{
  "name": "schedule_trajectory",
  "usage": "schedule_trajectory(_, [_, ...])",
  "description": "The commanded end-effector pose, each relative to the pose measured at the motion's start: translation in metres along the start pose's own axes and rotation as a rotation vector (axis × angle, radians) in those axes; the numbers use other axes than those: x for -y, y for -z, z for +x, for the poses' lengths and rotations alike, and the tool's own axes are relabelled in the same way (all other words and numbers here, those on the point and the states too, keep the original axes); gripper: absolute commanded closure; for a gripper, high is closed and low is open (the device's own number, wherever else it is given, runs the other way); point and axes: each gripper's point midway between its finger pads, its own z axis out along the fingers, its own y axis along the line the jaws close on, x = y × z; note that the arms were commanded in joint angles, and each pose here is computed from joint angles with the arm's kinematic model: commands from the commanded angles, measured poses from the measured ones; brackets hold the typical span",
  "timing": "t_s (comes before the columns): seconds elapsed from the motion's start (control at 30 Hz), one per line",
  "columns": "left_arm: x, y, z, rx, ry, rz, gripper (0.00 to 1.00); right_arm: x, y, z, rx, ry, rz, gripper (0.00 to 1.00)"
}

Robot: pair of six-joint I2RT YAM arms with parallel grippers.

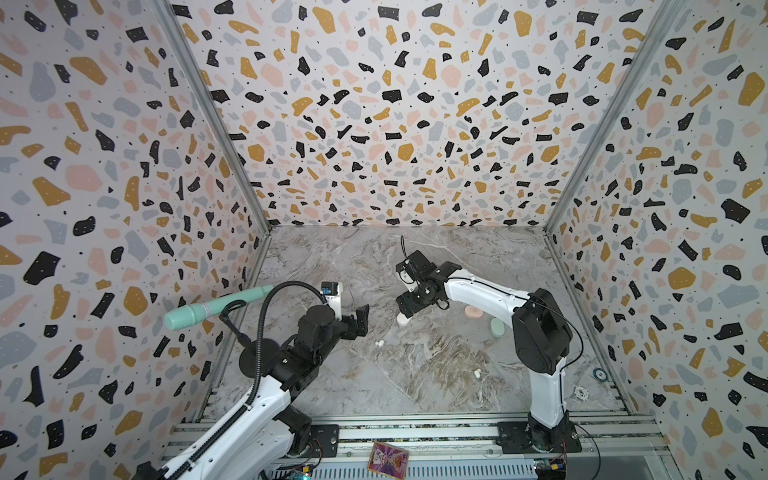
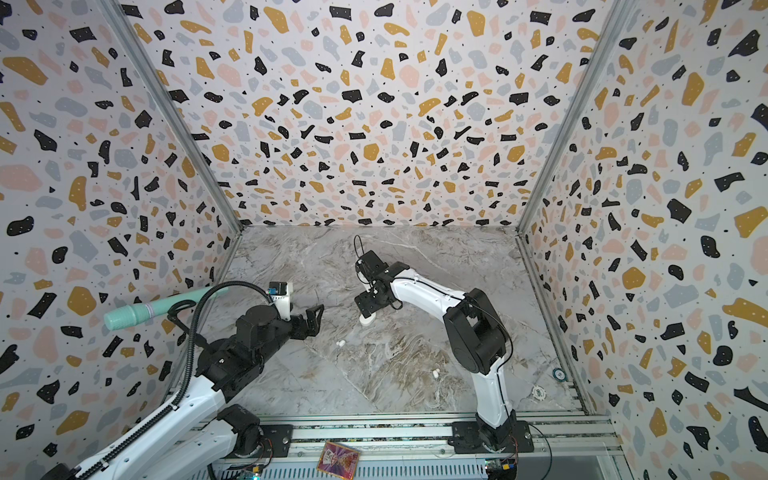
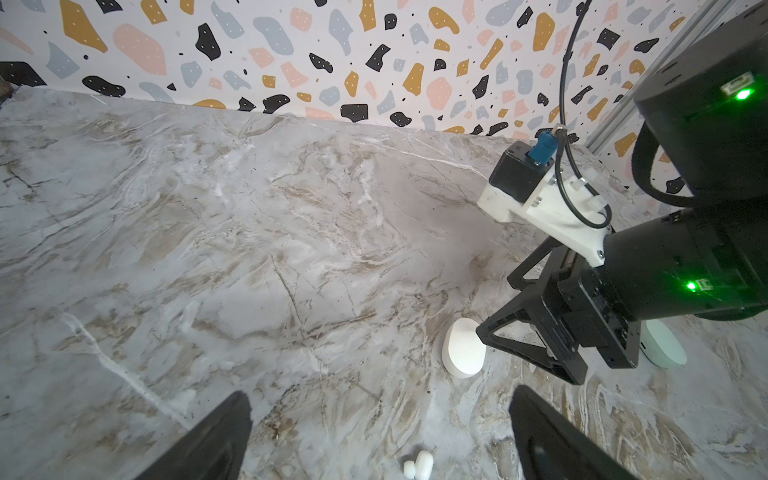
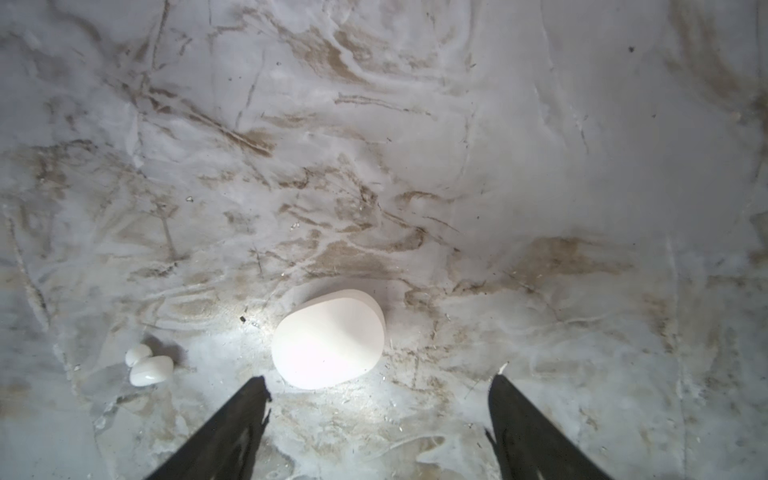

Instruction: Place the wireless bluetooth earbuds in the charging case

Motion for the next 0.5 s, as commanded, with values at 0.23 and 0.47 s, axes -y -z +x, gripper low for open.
schedule_trajectory(0.23, [0.005, 0.001, -0.011, 0.036, 0.018, 0.024, 0.02, -0.023, -0.012, 0.007, -0.088, 0.132, 0.010, 0.14])
schedule_trajectory(0.47, [0.005, 0.001, -0.010, 0.033, 0.017, 0.025, 0.02, -0.022, -0.026, 0.006, -0.112, 0.149, 0.023, 0.16])
